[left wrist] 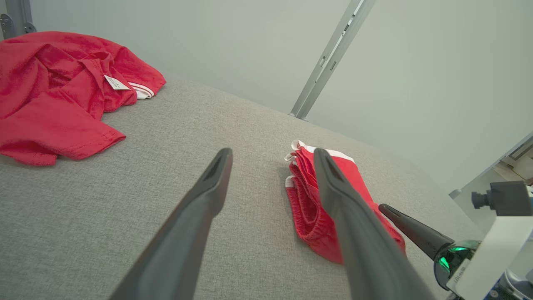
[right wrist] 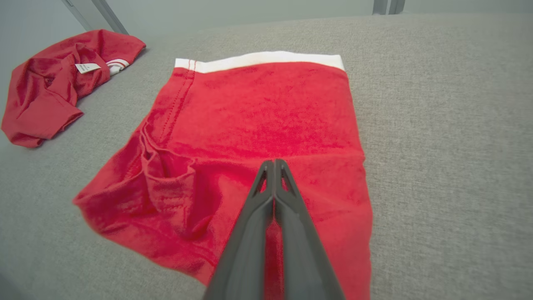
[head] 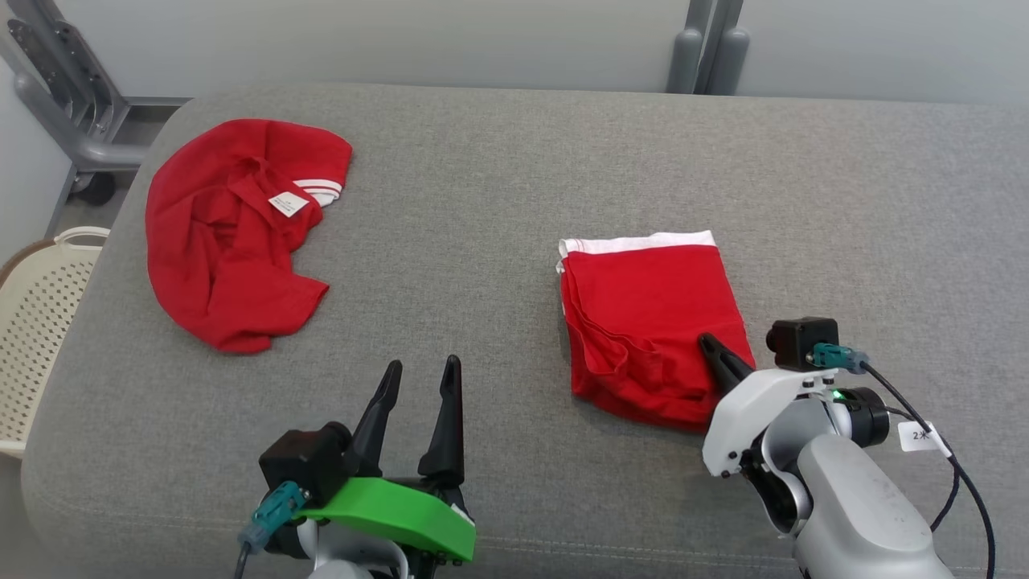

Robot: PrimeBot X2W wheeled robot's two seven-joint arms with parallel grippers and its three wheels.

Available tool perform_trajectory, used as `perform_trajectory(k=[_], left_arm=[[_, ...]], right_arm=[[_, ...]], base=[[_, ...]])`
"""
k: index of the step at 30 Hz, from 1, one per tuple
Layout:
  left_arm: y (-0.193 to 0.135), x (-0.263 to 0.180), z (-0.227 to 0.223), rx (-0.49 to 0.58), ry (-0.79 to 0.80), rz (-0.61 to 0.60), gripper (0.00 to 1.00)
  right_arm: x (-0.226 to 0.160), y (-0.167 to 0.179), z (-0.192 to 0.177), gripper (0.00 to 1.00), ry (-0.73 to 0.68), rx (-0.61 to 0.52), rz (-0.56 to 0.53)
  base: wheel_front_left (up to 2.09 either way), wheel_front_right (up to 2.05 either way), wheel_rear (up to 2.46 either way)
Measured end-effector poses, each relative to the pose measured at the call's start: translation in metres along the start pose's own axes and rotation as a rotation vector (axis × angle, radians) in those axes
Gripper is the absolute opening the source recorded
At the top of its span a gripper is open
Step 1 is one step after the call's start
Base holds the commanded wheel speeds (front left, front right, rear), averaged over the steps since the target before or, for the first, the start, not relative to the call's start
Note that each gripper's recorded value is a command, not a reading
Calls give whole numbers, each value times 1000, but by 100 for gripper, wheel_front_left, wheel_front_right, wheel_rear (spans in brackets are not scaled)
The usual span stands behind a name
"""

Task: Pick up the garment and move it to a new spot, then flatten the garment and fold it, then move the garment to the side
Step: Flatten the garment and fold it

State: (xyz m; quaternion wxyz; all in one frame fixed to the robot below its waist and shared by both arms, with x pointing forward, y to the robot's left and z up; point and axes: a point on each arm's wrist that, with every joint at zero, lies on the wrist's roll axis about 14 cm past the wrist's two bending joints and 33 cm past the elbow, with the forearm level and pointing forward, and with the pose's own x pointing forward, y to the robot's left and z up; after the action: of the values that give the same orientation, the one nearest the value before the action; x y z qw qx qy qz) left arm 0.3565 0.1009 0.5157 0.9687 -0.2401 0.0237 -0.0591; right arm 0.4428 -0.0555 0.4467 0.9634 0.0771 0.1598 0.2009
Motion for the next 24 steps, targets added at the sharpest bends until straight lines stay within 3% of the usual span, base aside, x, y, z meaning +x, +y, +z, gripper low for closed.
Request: perform_trajectory(k=[9,18,24], left_arm=[[13,-2,7,5,-21,43,100],[18,-2,10,5,-33,59,100],[18,-1,11,3,-35,61,100]], right_arm=[[15,28,-23,0,60,5,70],[16,83,-39,0,97,-36,239],[12,91,-56,0,153,-68,272]], base=[[0,0,0],[0,0,0],[0,0,0]])
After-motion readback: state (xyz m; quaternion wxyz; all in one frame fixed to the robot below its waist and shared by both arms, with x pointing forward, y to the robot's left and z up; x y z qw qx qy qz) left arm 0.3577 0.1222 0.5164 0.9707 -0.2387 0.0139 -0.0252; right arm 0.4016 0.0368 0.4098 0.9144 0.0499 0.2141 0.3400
